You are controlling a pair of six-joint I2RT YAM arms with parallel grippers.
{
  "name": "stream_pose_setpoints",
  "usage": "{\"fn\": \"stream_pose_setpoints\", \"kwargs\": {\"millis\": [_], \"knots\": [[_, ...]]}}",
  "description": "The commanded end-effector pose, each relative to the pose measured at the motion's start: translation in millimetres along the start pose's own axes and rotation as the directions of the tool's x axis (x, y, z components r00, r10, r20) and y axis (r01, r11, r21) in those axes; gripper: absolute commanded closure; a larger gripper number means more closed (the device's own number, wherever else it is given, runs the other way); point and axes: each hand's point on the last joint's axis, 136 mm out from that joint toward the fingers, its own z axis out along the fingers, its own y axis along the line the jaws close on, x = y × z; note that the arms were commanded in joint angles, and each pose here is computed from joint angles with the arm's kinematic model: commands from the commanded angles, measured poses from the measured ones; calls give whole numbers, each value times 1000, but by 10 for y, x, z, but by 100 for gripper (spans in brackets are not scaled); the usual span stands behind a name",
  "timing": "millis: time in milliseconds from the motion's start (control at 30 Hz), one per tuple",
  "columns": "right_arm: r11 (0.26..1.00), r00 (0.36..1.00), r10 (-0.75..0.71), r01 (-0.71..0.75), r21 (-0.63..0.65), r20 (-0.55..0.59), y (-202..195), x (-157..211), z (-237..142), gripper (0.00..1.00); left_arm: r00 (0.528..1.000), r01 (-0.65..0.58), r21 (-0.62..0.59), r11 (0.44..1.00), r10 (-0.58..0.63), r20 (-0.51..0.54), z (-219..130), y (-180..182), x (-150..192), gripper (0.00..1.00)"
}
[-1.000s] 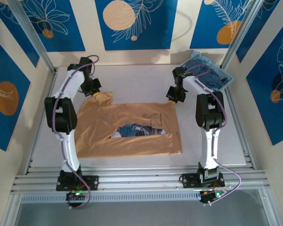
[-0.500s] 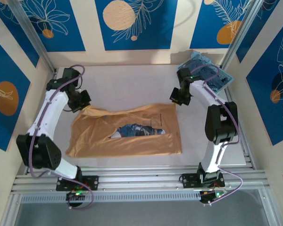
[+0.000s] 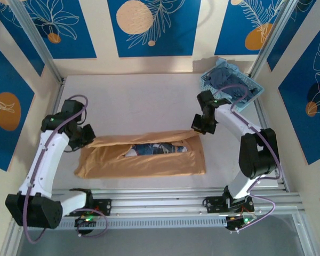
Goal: Fold and stack the t-shirts
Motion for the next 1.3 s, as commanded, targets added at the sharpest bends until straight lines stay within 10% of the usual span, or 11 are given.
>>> {"fn": "stream_pose_setpoints", "kwargs": {"millis": [0, 1267], "knots": [[998, 1000, 21, -21, 65, 1, -173, 106, -34, 100, 998, 42, -27, 999, -44, -49, 31, 167, 262, 100], [991, 987, 42, -20, 134, -157, -515, 953, 86, 100, 985, 100, -168, 981, -122, -123, 534, 596, 790, 100]]}}
